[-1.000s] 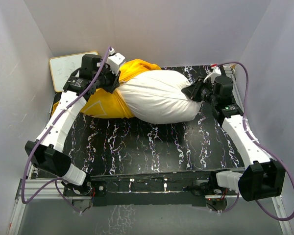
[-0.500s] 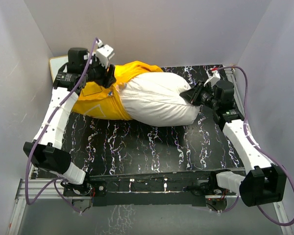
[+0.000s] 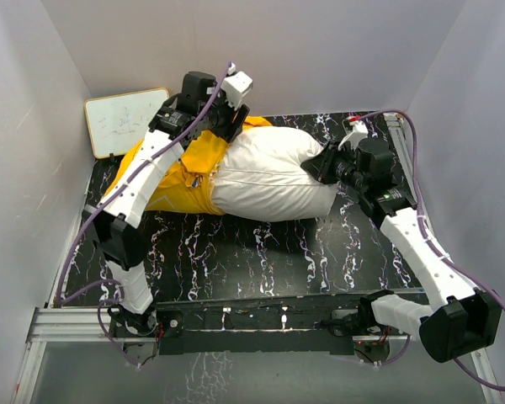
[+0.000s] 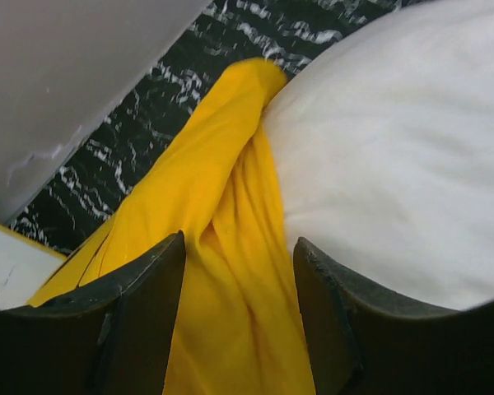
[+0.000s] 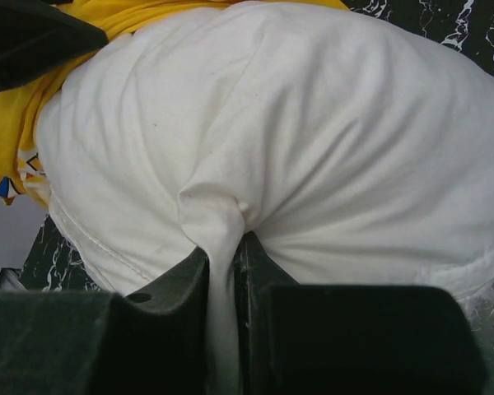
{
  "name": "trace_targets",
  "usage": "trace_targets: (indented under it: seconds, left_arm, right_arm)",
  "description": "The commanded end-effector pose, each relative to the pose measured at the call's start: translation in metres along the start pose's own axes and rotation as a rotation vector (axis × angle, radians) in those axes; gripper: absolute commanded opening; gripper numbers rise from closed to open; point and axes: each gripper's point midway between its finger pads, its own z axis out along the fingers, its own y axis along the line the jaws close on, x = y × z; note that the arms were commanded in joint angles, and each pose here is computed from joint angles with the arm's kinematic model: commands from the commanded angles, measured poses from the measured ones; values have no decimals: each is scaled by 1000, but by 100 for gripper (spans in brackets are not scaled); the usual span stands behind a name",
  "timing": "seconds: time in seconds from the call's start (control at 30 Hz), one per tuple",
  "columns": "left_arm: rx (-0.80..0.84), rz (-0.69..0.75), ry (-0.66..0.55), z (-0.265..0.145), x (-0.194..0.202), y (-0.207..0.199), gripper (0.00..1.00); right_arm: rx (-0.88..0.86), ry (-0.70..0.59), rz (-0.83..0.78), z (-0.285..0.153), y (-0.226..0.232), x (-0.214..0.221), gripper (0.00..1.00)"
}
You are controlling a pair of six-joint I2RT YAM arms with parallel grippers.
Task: Remove the pillowcase from the pillow
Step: Remove the pillow from the pillowcase.
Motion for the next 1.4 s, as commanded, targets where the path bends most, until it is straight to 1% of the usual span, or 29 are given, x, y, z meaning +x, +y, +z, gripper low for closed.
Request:
trace_targets:
  seconds: [0.0,0.07,0.1,0.13,0.23,0.33,0.4,0.5,0.53,0.57,0.6,0.63,0.7,0.73,0.77,0.8,0.83,0.9,1.0,1.03,1.07,1.13,1.23,1.3,1.37]
  left_arm:
    - [-202,45,134,5,43,46,51]
    - [-259,76,145,9,50,62,47]
    - [-277,113,152,11,52,68,44]
    - [-301,131,164,13,55,75,39]
    - [-373,180,219,13,69,103,19]
    - [-450,177,263,-1,90,144,6]
    - [-500,176,287,-18,104,173,1]
    - [-549,169,310,-40,125,204,1]
    - [-542,157,308,-44,127,206,2]
    - [-506,139,299,-45,127,201,10]
    - [-449,115,282,-42,125,190,22]
    - [-397,93,262,-39,119,176,28]
    - [-285,8,204,-30,98,142,38]
    - [-227,-14,173,-23,83,121,46]
    - [-180,-40,141,-19,69,109,52]
    - [-133,-53,113,-13,55,92,62]
    - [-95,-58,89,-7,44,80,66]
    - [-54,-44,60,4,28,64,71]
    - [-73,-25,47,22,20,65,73]
    - [-77,-35,40,22,15,66,77]
    - [-79,-43,42,22,13,68,84]
    - [-74,-49,1,3,-7,74,96]
    - [-38,-68,-63,-45,-26,83,97]
    - [-6,-39,-53,-78,-17,85,97]
    - [-10,14,20,-102,16,91,97]
  right_arm:
    - [-110,-135,-109,-19,43,-45,8]
    - [-130,-137,-130,-23,47,-44,8]
    - [-138,-142,-140,-25,49,-43,8]
    - [-130,-148,-144,-26,47,-43,8]
    - [-71,-186,-148,-32,37,-46,8]
    - [3,-212,-142,-36,21,-45,8]
    - [39,-213,-125,-36,13,-44,8]
    - [59,-205,-97,-34,5,-40,8]
    - [42,-196,-95,-32,6,-38,8]
    - [18,-189,-93,-30,10,-36,8]
    - [-3,-180,-90,-28,13,-34,8]
    - [-27,-169,-90,-26,16,-32,8]
    - [-59,-156,-91,-23,22,-32,8]
    - [-64,-162,-87,-23,24,-35,8]
    - [-73,-169,-80,-24,27,-38,8]
    - [-94,-182,-76,-26,33,-46,8]
    - [-119,-189,-71,-28,40,-53,8]
    - [-154,-207,-49,-32,52,-69,8]
    - [-123,-233,25,-34,52,-96,8]
    - [-91,-233,64,-34,46,-105,8]
    - [-61,-231,102,-33,38,-114,8]
    - [-5,-220,195,-29,15,-129,8]
    - [110,-207,275,-20,-15,-145,8]
    - [211,-208,292,-12,-39,-152,8]
    - [291,-207,298,-4,-61,-157,8]
